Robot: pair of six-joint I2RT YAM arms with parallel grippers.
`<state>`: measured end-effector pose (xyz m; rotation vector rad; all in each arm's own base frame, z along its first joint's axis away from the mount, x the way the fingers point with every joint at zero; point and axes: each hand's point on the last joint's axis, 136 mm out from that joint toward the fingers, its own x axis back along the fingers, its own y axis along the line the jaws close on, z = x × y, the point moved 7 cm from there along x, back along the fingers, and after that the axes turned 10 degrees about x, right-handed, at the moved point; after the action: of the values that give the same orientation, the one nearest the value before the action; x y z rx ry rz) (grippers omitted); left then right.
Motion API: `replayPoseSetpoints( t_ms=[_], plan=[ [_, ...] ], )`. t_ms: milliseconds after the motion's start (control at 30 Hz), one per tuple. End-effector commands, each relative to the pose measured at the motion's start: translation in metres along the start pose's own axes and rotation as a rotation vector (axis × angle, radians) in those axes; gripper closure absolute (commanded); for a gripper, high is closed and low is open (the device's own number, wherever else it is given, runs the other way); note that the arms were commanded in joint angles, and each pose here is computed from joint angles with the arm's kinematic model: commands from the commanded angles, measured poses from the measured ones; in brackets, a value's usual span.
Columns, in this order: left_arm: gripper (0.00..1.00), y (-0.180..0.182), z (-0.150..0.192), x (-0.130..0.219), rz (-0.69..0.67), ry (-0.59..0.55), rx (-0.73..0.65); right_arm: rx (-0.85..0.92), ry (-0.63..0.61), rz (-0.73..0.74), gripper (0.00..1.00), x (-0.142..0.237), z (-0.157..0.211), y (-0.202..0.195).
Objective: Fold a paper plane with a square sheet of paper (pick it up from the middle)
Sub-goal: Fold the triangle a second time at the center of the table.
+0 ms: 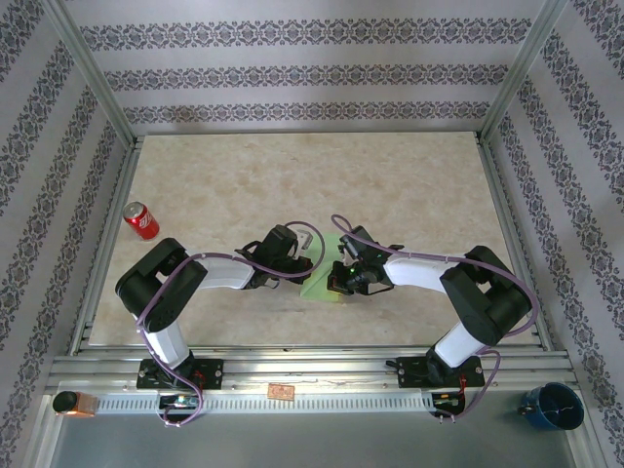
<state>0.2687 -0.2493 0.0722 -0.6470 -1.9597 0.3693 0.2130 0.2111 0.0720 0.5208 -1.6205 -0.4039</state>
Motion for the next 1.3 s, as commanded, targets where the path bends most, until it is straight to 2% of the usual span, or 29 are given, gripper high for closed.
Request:
replayPoseSetpoints(
  t_ms=[0,233,533,1267],
  plan=[
    [1.0,0.005,-0.001,-0.003,-0.007,0.004,0.011,-0.022,0.057,0.072,0.95,-0.005,0.01,-0.013],
    [1.0,0.009,0.005,-0.006,-0.015,0.03,0.029,-0.022,0.032,0.038,0.93,-0.003,0.005,-0.008],
    [1.0,0.015,0.012,-0.005,-0.029,0.034,0.064,-0.091,-0.15,-0.156,0.9,0.027,-0.019,0.003],
    [1.0,0.018,0.017,-0.001,-0.041,0.026,0.11,-0.14,-0.136,-0.249,0.96,0.0,-0.045,0.022]
  ],
)
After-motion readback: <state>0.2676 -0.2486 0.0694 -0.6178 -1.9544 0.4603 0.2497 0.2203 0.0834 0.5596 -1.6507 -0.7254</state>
